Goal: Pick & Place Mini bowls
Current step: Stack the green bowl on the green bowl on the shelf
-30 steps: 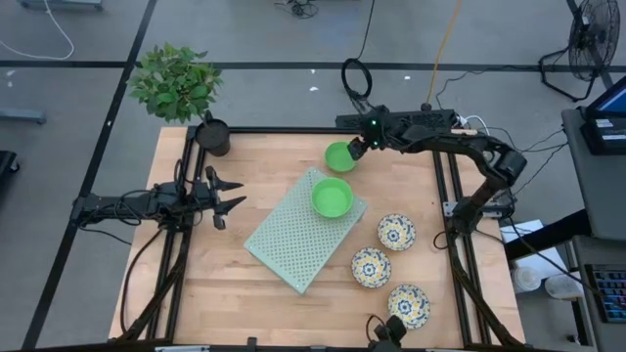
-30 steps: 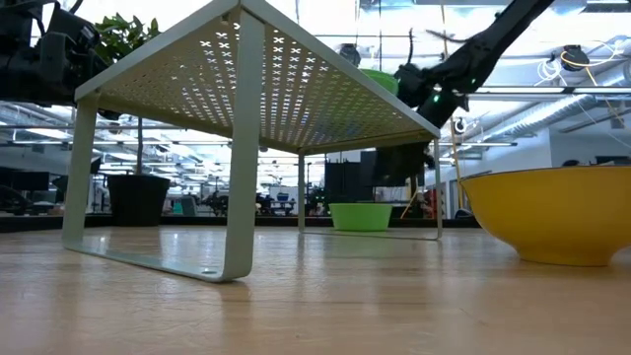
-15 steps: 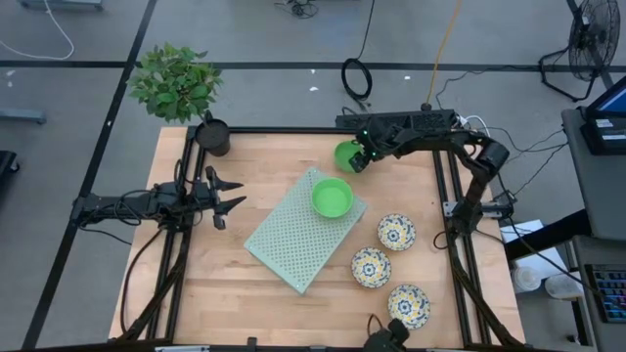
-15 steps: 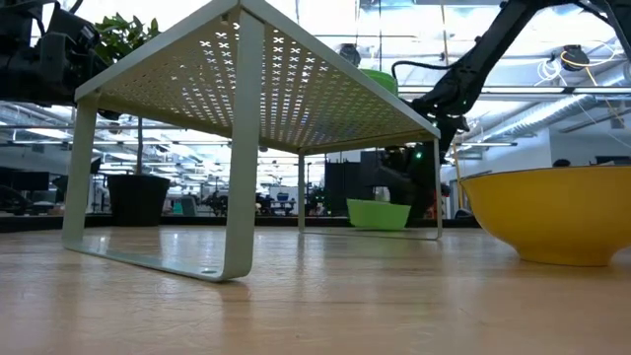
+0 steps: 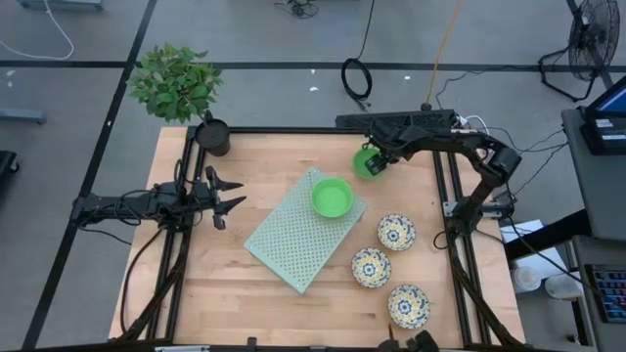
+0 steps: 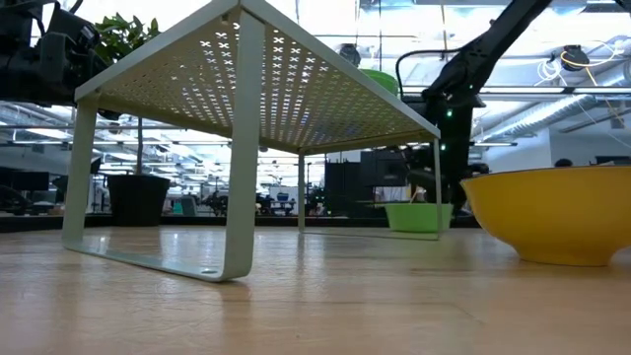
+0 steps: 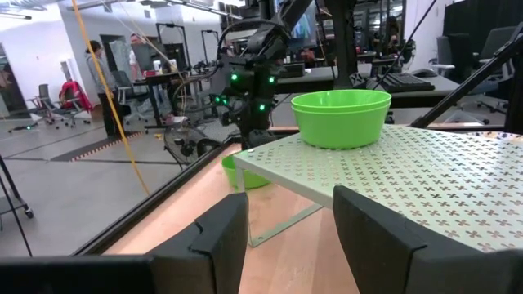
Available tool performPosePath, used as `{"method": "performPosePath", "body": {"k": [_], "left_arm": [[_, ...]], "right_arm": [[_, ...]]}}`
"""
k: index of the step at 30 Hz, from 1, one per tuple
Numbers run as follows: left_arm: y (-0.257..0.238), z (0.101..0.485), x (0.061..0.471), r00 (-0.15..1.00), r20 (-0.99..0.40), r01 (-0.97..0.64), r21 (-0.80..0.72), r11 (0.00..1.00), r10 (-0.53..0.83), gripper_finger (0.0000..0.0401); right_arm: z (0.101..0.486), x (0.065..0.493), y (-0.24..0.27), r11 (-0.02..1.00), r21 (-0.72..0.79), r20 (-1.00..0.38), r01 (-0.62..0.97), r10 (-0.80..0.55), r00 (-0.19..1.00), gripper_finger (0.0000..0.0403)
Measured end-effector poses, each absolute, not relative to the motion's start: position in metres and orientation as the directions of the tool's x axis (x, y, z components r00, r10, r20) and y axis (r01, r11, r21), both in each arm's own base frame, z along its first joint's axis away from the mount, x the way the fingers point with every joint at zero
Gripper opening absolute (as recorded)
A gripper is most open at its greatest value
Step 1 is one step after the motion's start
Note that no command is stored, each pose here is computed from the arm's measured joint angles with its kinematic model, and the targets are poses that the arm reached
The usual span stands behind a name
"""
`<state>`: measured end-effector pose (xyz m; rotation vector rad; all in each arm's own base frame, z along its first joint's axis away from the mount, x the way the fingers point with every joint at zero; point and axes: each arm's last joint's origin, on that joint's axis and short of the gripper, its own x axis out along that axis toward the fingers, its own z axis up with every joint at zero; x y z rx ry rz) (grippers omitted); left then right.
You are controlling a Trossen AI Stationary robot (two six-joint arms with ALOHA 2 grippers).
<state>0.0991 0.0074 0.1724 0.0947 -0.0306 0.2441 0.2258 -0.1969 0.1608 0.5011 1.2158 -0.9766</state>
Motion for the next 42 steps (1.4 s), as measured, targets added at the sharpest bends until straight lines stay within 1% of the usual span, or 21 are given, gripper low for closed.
{"method": "performPosePath", "body": {"k": [4,15,21,26,37,42], "left_arm": [[0.007,0.172,0.099,0.97,0.042,-0.243,0.09,0.966,0.24,0.0182],[0.007,0.172,0.099,0.97,0.041,-0.243,0.09,0.966,0.24,0.0182],[0.007,0.172,0.099,0.97,0.042,-0.243,0.09,0.966,0.24,0.0182],[0.007,0.172,0.099,0.97,0.041,-0.243,0.09,0.966,0.24,0.0182],[0.007,0.172,0.099,0.97,0.041,-0.243,0.09,0.966,0.24,0.0182],[0.007,0.172,0.099,0.97,0.042,-0.243,0.09,0.966,0.24,0.0182]], "right_arm": [[0.165,0.221,-0.193,0.499,-0.155,-0.923,0.853,-0.381,0.055,0.0226],[0.153,0.203,-0.178,0.428,-0.057,-0.863,0.902,-0.476,0.172,0.0226],[0.149,0.197,-0.173,0.413,-0.035,-0.849,0.91,-0.493,0.191,0.0222],[0.149,0.198,-0.173,0.413,-0.036,-0.85,0.91,-0.491,0.189,0.0202],[0.149,0.202,-0.168,0.437,-0.034,-0.848,0.899,-0.489,0.205,0.0143],[0.149,0.202,-0.168,0.439,-0.036,-0.848,0.898,-0.489,0.205,0.0124]]}}
